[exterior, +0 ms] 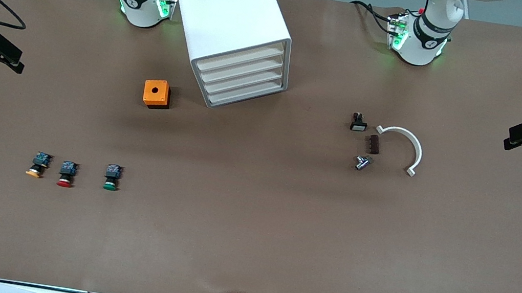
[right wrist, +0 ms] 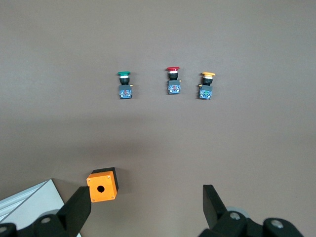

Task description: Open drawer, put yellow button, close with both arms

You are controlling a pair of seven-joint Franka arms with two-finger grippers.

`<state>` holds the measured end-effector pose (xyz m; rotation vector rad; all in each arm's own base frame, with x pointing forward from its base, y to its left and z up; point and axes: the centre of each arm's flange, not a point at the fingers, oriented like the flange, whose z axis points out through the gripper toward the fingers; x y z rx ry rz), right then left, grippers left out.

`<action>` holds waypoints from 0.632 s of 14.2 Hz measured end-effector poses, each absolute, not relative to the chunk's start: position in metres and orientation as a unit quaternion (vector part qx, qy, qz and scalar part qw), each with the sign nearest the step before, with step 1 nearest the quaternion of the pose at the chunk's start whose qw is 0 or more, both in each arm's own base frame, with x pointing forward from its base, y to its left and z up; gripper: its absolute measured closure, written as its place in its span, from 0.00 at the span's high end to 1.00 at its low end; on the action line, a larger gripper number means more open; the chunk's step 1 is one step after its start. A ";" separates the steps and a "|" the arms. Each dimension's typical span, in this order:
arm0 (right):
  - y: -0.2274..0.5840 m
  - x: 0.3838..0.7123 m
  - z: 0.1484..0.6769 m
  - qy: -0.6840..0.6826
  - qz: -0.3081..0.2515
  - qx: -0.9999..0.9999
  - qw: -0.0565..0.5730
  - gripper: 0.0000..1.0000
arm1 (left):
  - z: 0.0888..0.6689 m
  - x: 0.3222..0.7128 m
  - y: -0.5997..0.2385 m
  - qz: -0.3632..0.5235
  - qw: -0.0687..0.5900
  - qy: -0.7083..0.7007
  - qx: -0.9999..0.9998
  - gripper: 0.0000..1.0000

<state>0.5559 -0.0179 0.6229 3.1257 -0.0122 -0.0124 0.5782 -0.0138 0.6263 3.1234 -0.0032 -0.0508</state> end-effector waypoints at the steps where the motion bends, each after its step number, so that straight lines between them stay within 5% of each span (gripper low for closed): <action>1: -0.018 0.556 0.623 -0.004 -0.004 1.000 0.008 1.00 | 0.626 0.578 -0.014 -0.016 0.009 -0.001 1.000 1.00; 9: -0.019 0.556 0.623 -0.003 -0.004 1.000 0.009 1.00 | 0.624 0.580 -0.013 -0.016 0.009 0.000 1.000 1.00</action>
